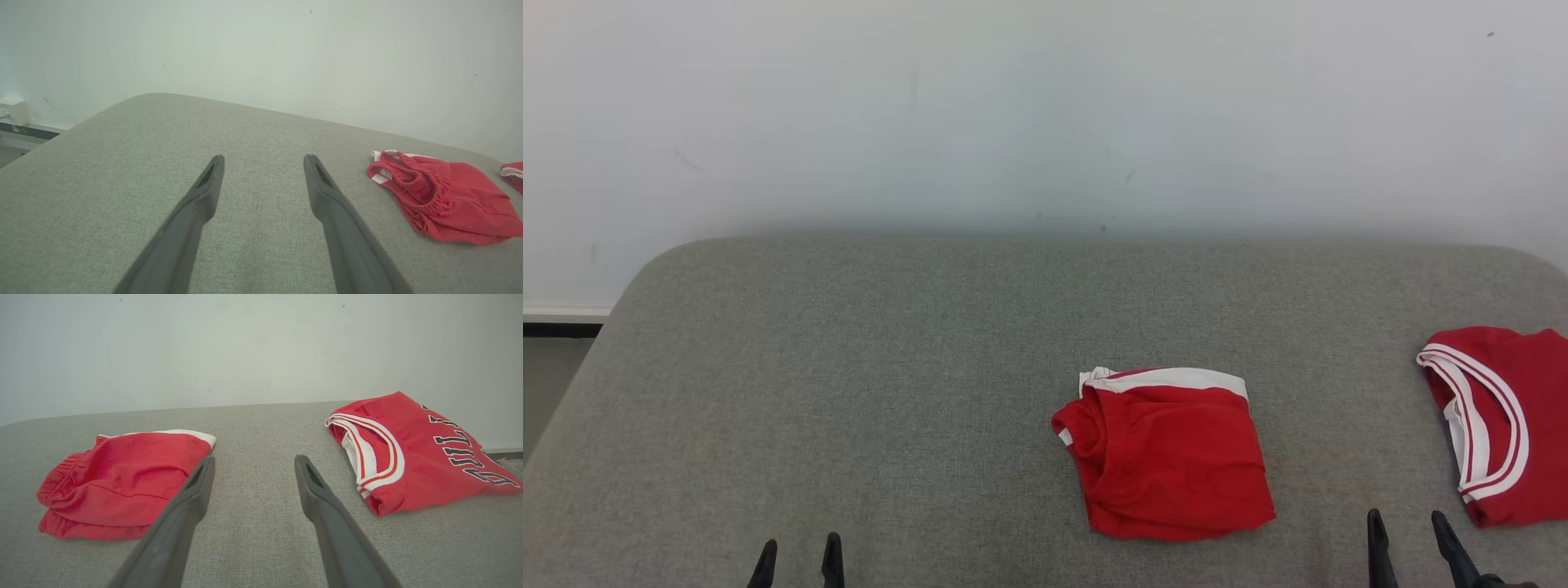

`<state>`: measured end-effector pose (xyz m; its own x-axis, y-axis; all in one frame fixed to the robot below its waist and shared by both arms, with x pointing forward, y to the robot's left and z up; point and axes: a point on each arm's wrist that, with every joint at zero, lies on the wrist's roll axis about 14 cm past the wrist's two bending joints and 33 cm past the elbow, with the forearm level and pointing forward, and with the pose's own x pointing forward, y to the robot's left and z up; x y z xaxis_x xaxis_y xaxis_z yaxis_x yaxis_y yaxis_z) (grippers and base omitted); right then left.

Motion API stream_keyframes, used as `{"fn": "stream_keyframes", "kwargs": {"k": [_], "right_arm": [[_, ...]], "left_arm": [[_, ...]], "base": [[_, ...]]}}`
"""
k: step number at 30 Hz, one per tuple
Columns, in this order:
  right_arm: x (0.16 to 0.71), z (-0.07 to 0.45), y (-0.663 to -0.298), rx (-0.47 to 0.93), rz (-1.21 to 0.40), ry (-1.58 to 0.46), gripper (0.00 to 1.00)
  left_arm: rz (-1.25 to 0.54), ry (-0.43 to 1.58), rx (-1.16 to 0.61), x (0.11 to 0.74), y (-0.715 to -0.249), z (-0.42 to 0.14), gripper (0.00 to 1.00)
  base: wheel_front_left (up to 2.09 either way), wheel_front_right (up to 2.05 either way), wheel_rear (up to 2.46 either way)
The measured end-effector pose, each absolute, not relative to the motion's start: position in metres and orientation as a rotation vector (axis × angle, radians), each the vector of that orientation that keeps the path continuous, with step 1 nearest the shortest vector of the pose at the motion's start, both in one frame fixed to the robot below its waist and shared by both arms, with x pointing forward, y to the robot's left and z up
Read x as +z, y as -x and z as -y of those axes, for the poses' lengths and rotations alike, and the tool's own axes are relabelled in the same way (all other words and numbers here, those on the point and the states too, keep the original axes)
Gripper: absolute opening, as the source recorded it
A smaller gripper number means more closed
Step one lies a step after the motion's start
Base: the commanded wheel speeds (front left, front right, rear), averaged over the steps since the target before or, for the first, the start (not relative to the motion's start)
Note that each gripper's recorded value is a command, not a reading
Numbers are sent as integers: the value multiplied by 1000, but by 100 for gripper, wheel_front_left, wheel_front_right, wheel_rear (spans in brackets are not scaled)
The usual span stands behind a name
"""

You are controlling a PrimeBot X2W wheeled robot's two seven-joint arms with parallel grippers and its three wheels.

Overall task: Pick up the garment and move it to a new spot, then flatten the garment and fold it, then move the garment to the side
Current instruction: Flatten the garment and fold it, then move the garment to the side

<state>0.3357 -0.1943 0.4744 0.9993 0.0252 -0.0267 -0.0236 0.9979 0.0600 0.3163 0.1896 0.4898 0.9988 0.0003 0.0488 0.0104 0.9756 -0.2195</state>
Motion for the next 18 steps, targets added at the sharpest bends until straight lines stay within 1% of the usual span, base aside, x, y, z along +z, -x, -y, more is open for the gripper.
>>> {"fn": "stream_keyframes", "kwargs": {"k": [8,13,18], "right_arm": [[472,200,-335,5,-35,-62,100],[463,201,-336,4,-86,-60,100],[466,196,-353,15,-139,-85,100]], "left_arm": [[44,222,-4,489,-315,-190,100],[44,222,-3,488,-316,-190,100],[36,225,-1,486,-317,-190,100]], "base": [[0,0,0],[0,0,0],[0,0,0]]}}
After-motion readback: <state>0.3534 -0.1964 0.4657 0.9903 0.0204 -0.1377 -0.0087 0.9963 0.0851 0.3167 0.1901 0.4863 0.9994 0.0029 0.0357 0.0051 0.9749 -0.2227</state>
